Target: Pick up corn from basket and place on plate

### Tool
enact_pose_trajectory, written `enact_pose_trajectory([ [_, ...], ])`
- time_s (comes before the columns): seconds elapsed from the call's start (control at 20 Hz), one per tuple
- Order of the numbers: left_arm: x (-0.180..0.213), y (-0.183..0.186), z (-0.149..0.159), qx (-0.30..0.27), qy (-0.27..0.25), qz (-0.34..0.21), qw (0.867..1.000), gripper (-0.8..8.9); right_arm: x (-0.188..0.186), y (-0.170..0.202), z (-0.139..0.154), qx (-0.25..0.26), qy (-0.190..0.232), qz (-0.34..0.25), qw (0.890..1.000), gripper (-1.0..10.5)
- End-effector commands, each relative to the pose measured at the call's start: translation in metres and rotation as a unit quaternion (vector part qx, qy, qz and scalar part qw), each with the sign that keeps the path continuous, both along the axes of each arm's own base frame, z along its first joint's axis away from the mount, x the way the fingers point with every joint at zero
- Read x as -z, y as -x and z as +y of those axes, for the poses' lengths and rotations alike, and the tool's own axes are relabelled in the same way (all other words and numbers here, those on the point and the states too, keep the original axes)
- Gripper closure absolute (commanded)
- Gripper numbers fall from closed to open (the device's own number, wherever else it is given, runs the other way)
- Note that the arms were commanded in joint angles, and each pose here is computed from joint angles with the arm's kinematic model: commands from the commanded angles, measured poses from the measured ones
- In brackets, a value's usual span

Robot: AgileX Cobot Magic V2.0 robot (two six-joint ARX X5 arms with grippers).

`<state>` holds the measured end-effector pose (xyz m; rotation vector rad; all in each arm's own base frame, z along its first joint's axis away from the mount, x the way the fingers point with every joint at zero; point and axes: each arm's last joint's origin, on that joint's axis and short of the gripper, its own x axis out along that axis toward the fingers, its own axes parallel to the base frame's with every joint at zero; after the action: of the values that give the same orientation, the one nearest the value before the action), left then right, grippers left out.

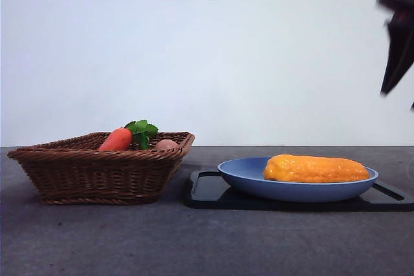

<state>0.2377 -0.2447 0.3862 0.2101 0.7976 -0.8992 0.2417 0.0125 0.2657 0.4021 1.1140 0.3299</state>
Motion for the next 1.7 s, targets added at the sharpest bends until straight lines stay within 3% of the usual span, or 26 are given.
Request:
enact_pose_trajectory([
  [0.05, -0.007, 0.001, -0.002, 0.01, 0.006, -0.015, 1.0, 3.97, -0.03, 0.03, 0.003, -0.028, 0.006, -0.047, 0.998, 7.2],
  [0.3, -0.006, 0.002, -0.001, 0.01, 0.001, -0.01, 1.0, 4.27, -0.067, 0.103, 0.011, -0.069, 0.009, -0.119, 0.99, 7.3],
  [0.4, -0.006, 0.002, -0.001, 0.01, -0.003, -0.006, 1.0, 5.38, -0.074, 0.124, 0.012, -0.077, 0.008, -0.144, 0.987, 7.6],
  [0.55, -0.005, 0.002, -0.001, 0.01, -0.004, -0.004, 1.0, 7.78, -0.079, 0.144, 0.011, -0.093, 0.015, -0.175, 0.98, 9.3],
  [0.6, -0.005, 0.002, -0.001, 0.01, -0.004, -0.004, 1.0, 8.11, -0.079, 0.148, 0.011, -0.1, 0.019, -0.184, 0.978, 9.4],
  [1.05, -0.008, 0.0, -0.003, 0.01, 0.011, -0.02, 1.0, 8.06, -0.082, 0.149, 0.01, -0.096, 0.022, -0.199, 0.975, 9.4],
  [1.45, -0.022, -0.007, -0.01, 0.01, 0.073, -0.083, 0.994, 8.06, -0.084, 0.148, 0.01, -0.095, 0.022, -0.213, 0.972, 9.4],
  [1.55, -0.022, -0.009, -0.008, 0.015, 0.065, -0.102, 0.993, 8.06, -0.084, 0.148, 0.01, -0.095, 0.022, -0.213, 0.972, 9.4],
  [1.7, -0.034, -0.022, 0.018, -0.043, 0.067, -0.128, 0.989, 8.06, -0.084, 0.147, 0.01, -0.095, 0.022, -0.214, 0.972, 9.4],
])
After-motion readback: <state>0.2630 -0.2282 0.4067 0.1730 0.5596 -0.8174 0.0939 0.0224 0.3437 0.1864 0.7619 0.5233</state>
